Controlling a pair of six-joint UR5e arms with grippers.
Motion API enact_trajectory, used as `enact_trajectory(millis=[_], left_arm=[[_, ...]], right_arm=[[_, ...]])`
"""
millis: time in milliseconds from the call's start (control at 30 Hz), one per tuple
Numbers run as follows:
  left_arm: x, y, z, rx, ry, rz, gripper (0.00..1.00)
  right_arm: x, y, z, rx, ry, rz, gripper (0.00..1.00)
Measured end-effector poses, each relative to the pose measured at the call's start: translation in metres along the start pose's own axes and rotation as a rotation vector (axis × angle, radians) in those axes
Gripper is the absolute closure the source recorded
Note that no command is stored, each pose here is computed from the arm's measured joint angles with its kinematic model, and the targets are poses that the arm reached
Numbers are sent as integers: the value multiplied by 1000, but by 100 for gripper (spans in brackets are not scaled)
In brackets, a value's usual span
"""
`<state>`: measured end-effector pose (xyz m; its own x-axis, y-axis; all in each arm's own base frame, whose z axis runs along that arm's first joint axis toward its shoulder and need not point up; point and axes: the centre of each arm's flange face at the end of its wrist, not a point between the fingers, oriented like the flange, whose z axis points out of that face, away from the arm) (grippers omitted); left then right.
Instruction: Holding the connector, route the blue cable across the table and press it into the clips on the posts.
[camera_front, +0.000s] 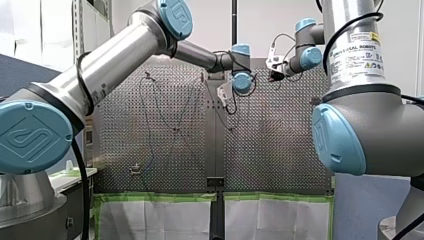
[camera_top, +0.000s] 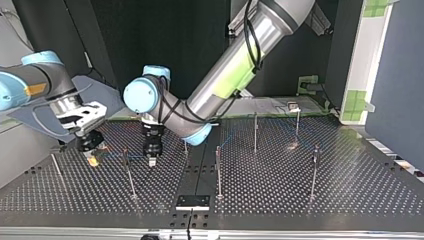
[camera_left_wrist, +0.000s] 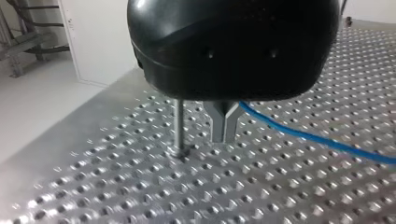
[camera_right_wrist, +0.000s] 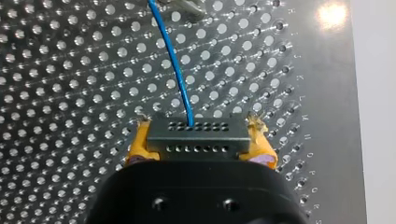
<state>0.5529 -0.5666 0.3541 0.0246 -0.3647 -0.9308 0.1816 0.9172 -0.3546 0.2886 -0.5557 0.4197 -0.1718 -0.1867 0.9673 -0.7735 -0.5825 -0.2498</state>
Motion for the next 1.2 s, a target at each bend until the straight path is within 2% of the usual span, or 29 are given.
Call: enact_trajectory(millis=[133, 167, 200, 233, 300, 333, 367, 400, 433, 500, 533, 567, 667, 700, 933, 1200], left_arm=[[4, 6, 2, 1, 10, 4, 100], [4, 7, 2, 3, 12, 4, 97], [5, 7, 3, 6, 14, 4, 90], [5, 7, 3, 10, 16, 4, 90], [6, 7, 3, 14, 19, 2, 63], [6, 7, 3, 16, 20, 2, 63], [6, 7, 2, 17, 21, 1, 52], [6, 7, 2, 18, 23, 1, 36], [6, 7, 2, 18, 24, 1, 36], [7, 6, 1, 18, 30, 3, 12], [7, 6, 0, 18, 33, 4, 12], [8, 6, -1, 18, 37, 6, 6], [9, 6, -2, 16, 48, 10, 6], [9, 6, -3, 15, 50, 10, 0], [5, 3, -9, 13, 70, 4, 0], [-22, -5, -27, 18, 102, -9, 0]], right_arm=[[1, 1, 3, 1, 3, 0, 100], [1, 1, 3, 1, 4, -1, 100], [1, 1, 3, 2, 5, -1, 100], [1, 2, 4, 2, 5, -1, 100], [1, 2, 4, 2, 6, -2, 100], [0, 2, 4, 2, 6, -2, 100], [0, 2, 4, 2, 6, -2, 100], [0, 2, 4, 2, 6, -2, 100], [0, 2, 4, 2, 6, -2, 100], [0, 2, 4, 2, 6, -1, 100], [0, 2, 4, 2, 6, -2, 100], [0, 2, 4, 2, 6, -2, 100], [0, 2, 4, 2, 5, -2, 100], [0, 2, 4, 2, 5, -2, 100], [-1, 2, 5, 2, 4, -4, 100], [-1, 2, 5, 3, 2, -1, 100]])
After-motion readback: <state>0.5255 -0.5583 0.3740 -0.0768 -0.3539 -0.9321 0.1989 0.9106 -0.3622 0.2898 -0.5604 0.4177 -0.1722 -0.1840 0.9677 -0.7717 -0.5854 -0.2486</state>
